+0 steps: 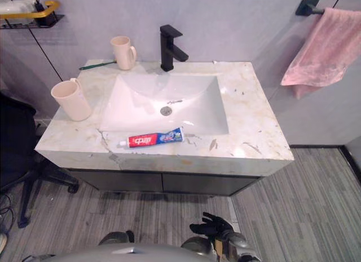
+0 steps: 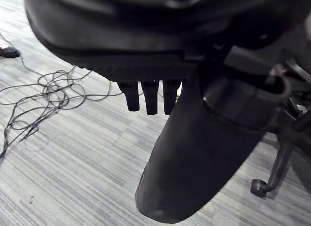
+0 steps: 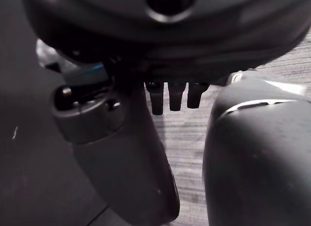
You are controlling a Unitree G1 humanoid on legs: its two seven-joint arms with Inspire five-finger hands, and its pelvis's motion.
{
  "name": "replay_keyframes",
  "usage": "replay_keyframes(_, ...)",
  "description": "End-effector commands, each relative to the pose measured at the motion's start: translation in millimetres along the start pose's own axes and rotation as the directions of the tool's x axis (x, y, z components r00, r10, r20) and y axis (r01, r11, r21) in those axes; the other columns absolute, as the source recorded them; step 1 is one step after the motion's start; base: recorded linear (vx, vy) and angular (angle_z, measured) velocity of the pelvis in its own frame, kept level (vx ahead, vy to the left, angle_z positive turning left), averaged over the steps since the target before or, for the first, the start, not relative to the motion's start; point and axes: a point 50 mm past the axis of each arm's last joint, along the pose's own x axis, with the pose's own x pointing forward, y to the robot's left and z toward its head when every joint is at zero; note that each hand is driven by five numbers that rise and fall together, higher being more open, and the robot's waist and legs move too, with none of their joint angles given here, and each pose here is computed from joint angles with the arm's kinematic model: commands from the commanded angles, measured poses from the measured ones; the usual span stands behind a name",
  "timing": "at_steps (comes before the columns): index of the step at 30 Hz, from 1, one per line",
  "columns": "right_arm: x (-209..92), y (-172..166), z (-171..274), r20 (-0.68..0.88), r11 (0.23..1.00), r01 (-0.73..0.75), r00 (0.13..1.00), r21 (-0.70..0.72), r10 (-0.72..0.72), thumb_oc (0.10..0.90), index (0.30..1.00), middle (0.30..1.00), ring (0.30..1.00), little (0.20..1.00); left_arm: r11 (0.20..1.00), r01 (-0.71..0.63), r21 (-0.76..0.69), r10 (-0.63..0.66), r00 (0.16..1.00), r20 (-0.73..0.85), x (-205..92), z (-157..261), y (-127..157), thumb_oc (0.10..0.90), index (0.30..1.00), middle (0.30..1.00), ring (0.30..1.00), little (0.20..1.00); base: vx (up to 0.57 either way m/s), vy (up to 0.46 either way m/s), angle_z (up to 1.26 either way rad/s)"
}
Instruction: Organize the bathroom.
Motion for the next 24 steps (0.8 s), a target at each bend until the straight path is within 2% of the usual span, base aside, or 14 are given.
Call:
replay_keyframes(1, 2, -11, 37, 0.074, 0.997, 0.063, 0.996, -0.053, -0.059, 0.8, 0.9, 0.9, 0.9, 0.9, 0.991, -0.109, -0.077, 0.108, 0.994, -0.021, 5, 3, 19, 0.8, 0.9, 0.9, 0.9, 0.9, -0.1, 0.096, -0.62)
replay_keyframes(4, 2, -12, 36, 0.07, 0.998, 0.059, 0.996, -0.029, -0.057, 0.8, 0.9, 0.9, 0.9, 0.9, 0.991, -0.116, -0.064, 0.117, 0.993, 0.004, 3, 1, 14, 0.8, 0.9, 0.9, 0.9, 0.9, -0.1, 0.012, -0.32)
replay_keyframes(8, 2, -13, 32, 0.036, 0.994, 0.051, 0.998, -0.099, -0.047, 0.8, 0.9, 0.9, 0.9, 0.9, 0.993, -0.091, -0.078, 0.092, 0.996, 0.002, 0, 1, 4, 0.8, 0.9, 0.9, 0.9, 0.9, -0.05, -0.03, 0.24)
replay_keyframes(15, 1, -14, 23, 0.017, 0.99, 0.053, 0.999, -0.13, -0.052, 0.8, 0.9, 0.9, 0.9, 0.9, 0.993, -0.082, -0.087, 0.084, 0.996, 0.016, -2, 5, 1, 0.8, 0.9, 0.9, 0.9, 0.9, -0.02, -0.099, 0.14)
replay_keyframes(24, 1, -24, 36, 0.043, 0.959, 0.091, 0.996, -0.269, -0.083, 0.8, 0.9, 0.9, 0.9, 0.9, 0.976, -0.042, -0.213, 0.041, 0.999, -0.009, -1, -1, -1, 0.8, 0.9, 0.9, 0.9, 0.9, -0.08, -0.112, 0.22)
